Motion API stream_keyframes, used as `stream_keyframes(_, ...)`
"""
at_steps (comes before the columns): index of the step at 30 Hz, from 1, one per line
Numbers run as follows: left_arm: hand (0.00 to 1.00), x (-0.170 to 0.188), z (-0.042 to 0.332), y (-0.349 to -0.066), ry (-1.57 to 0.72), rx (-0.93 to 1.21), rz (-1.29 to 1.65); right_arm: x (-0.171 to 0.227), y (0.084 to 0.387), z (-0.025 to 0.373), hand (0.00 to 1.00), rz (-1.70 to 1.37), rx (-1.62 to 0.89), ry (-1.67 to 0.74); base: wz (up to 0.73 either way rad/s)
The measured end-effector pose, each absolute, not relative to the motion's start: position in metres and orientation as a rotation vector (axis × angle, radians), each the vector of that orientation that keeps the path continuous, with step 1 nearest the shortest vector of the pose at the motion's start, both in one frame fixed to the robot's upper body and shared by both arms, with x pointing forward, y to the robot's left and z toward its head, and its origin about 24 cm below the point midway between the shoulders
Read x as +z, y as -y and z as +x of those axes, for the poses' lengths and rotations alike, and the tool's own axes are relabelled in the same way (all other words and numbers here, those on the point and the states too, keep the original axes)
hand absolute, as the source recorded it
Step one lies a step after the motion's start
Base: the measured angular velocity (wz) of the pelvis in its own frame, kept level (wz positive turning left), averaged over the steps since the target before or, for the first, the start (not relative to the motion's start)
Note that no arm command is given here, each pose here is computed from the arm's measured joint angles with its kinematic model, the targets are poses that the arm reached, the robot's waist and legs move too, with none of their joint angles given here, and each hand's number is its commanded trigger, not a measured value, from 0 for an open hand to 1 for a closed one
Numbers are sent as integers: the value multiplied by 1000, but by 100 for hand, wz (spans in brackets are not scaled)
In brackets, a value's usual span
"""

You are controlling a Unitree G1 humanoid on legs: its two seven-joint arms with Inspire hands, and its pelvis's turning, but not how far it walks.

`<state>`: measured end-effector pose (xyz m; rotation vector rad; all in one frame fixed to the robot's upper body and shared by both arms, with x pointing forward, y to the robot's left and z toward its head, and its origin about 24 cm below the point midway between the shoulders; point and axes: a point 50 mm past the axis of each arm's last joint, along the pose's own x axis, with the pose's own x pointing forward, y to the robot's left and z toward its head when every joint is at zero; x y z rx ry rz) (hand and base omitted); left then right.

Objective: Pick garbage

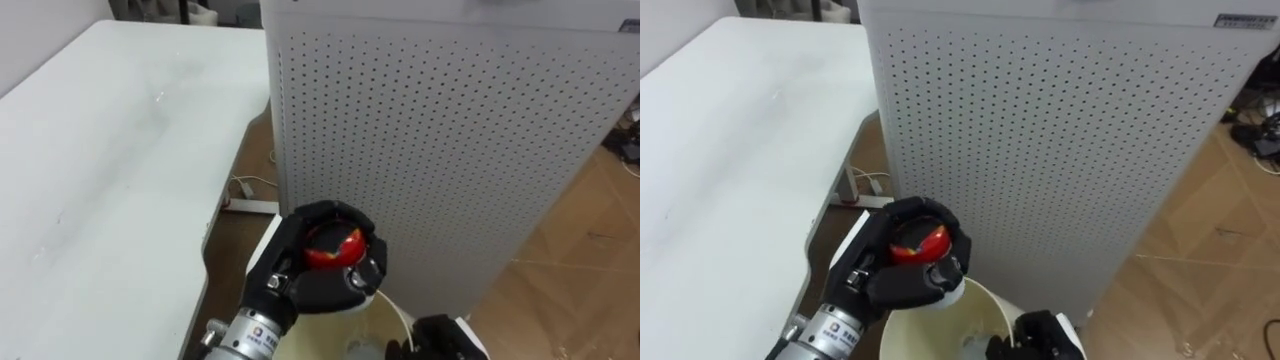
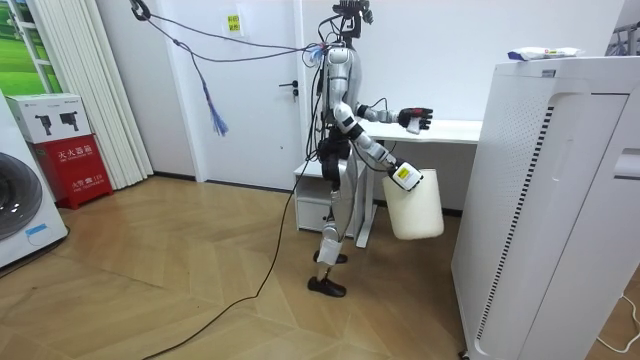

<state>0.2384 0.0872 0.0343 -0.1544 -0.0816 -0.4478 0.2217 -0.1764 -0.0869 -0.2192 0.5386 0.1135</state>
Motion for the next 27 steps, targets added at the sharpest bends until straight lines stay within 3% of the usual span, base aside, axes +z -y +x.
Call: stream_keyframes(27, 0, 22, 230, -91, 0, -475, -120, -89, 176, 215, 100, -227, 111, -569, -2)
